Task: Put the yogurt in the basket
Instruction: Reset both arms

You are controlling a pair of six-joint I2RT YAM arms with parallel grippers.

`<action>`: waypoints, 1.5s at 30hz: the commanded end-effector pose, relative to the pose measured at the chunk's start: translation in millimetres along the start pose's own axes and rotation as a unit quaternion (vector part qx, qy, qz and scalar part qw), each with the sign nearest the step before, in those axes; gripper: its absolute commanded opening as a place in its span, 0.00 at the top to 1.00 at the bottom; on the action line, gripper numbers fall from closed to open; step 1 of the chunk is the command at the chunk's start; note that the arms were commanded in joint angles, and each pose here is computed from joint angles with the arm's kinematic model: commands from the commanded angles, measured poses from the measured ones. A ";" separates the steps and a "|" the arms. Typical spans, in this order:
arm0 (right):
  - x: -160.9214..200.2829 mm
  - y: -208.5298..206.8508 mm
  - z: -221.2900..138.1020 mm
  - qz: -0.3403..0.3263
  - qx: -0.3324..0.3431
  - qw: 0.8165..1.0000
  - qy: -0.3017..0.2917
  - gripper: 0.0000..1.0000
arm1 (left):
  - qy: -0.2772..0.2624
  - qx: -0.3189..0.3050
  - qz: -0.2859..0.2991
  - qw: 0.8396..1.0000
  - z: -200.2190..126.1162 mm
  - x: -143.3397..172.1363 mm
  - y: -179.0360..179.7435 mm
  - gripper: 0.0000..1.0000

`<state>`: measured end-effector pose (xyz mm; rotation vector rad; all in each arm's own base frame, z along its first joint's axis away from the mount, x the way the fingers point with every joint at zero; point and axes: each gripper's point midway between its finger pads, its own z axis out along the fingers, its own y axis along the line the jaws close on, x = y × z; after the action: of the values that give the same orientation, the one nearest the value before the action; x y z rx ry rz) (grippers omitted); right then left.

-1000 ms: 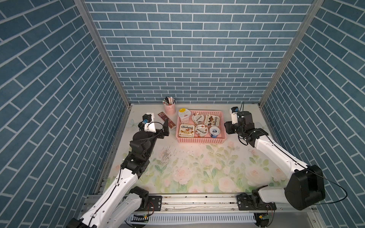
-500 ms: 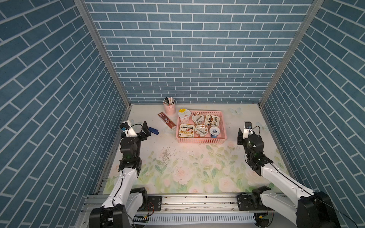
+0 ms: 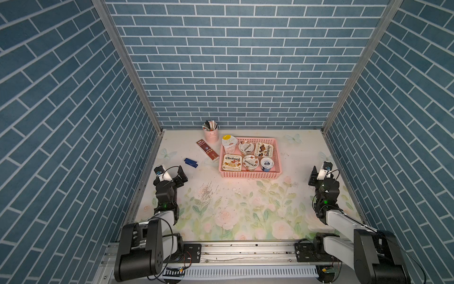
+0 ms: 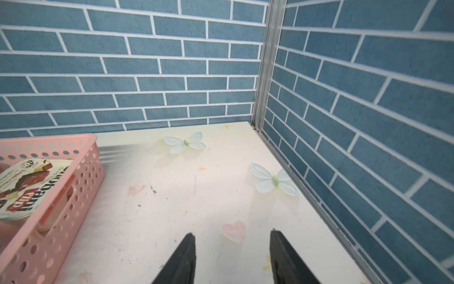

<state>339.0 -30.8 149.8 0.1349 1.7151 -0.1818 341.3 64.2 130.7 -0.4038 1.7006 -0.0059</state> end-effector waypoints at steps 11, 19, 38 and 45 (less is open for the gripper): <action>6.8 7.6 23.1 0.022 -0.021 0.999 -0.024 0.50 | 0.000 0.016 0.141 0.990 33.6 7.2 -57.3 0.00; 20.4 50.7 30.3 -0.041 -0.110 0.993 -0.011 0.46 | 0.001 0.016 0.140 0.990 34.4 7.5 -56.8 0.00; 20.0 51.0 29.7 -0.041 -0.111 0.993 -0.013 0.00 | 0.006 0.019 0.142 0.990 36.9 8.2 -58.1 0.00; 20.2 50.9 30.8 -0.041 -0.110 0.993 -0.012 0.00 | 0.007 0.020 0.142 0.990 37.8 8.3 -58.7 0.00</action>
<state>371.4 11.4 114.8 -0.0897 1.7353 -0.0512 388.0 16.2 127.3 -0.1361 1.7585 0.1557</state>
